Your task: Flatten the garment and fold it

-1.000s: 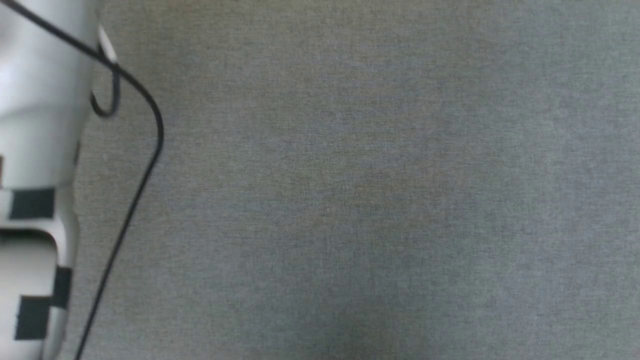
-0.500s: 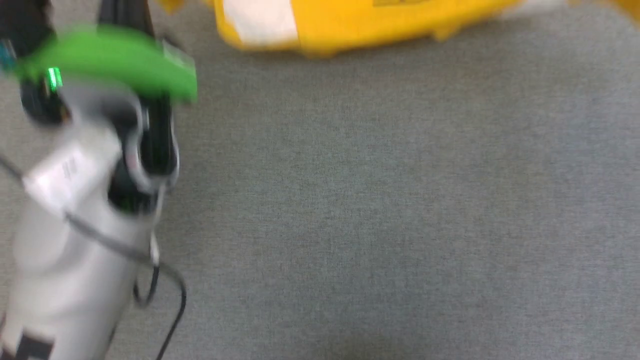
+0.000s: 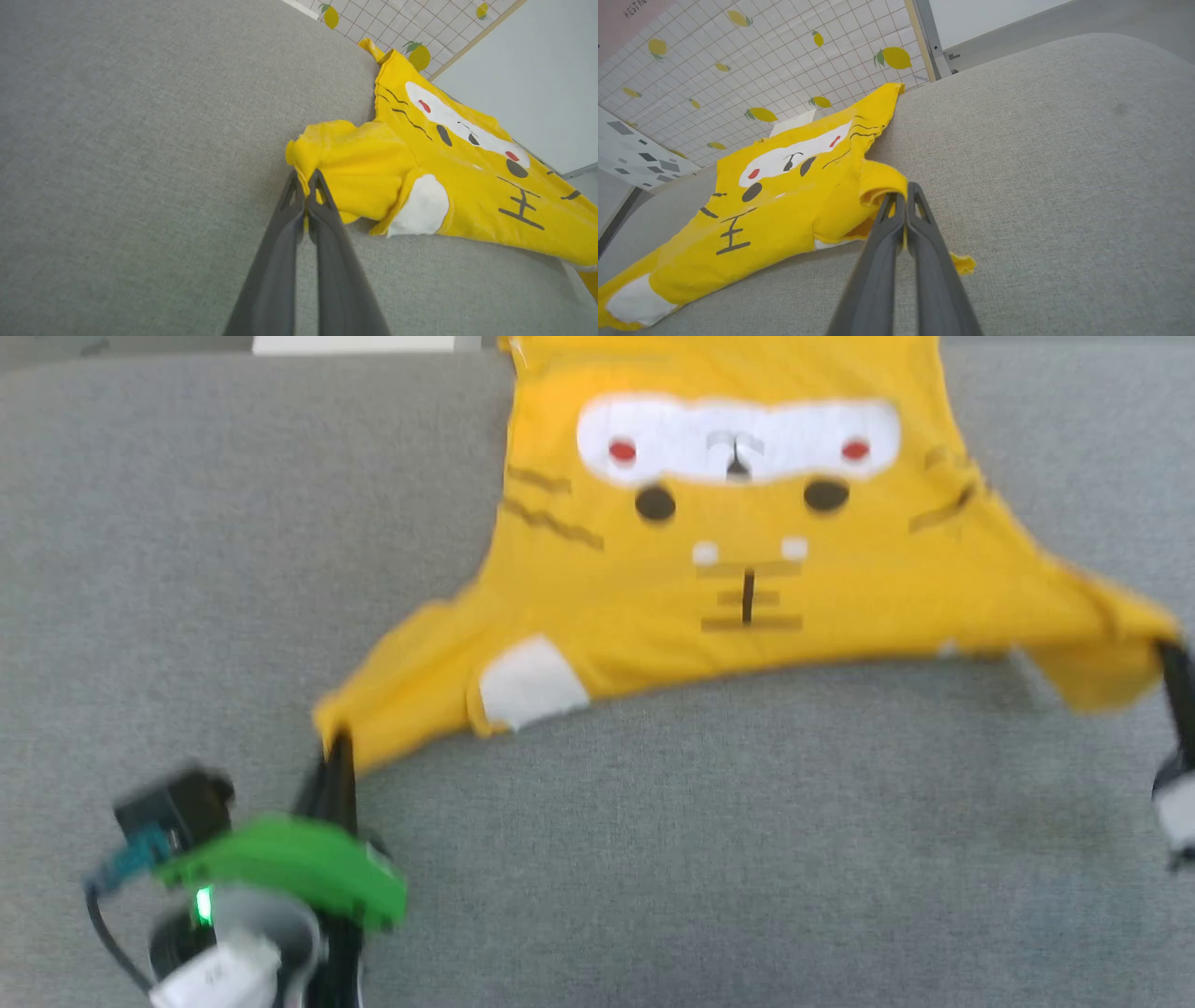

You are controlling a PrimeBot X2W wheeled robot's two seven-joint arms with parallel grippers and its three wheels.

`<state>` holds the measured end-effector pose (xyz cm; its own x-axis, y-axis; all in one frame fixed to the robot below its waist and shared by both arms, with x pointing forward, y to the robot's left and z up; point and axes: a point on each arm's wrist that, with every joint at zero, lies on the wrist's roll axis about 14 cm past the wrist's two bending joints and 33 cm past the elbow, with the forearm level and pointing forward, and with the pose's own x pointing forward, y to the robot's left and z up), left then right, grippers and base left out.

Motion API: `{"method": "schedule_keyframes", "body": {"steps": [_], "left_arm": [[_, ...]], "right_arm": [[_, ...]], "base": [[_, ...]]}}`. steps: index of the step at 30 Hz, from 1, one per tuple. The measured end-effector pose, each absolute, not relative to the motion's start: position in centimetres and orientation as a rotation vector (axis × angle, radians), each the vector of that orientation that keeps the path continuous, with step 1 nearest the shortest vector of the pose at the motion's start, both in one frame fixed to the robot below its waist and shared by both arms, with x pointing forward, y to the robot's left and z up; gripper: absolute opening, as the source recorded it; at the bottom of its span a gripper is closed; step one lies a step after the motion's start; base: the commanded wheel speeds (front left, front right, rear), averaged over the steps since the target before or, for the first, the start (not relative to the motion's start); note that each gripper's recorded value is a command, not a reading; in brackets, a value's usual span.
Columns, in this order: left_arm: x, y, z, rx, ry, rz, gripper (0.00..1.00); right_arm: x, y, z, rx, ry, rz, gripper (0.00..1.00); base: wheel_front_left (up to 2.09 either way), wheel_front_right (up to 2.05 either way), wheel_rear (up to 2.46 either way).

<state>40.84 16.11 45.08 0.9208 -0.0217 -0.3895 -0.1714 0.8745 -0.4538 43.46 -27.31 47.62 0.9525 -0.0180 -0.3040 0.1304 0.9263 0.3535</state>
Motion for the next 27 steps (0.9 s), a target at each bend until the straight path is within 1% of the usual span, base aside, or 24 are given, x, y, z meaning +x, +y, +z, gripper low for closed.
{"method": "schedule_keyframes", "body": {"steps": [6, 14, 19, 23, 27], "left_arm": [[34.8, 16.0, 42.0, -0.52, 0.588, 0.091, 0.0], [30.1, 17.2, 39.8, -0.463, 0.732, 0.084, 0.0], [26.4, 17.3, 38.7, -0.474, 0.846, 0.058, 0.0], [24.4, 17.9, 38.6, -0.475, 0.886, 0.061, 0.0], [24.2, 18.9, 39.4, -0.468, 0.847, 0.081, 0.0]], "right_arm": [[37.4, -27.4, 44.8, 0.425, 0.442, -0.145, 0.0], [31.4, -26.8, 41.3, 0.452, 0.633, -0.182, 0.0], [27.2, -26.3, 39.3, 0.472, 0.781, -0.191, 0.0], [24.4, -26.4, 38.8, 0.491, 0.854, -0.203, 0.0], [22.5, -26.6, 38.6, 0.502, 0.883, -0.223, 0.0]], "base": [[0.0, 0.0, 0.0], [0.0, 0.0, 0.0], [0.0, 0.0, 0.0], [0.0, 0.0, 0.0], [0.0, 0.0, 0.0]]}}
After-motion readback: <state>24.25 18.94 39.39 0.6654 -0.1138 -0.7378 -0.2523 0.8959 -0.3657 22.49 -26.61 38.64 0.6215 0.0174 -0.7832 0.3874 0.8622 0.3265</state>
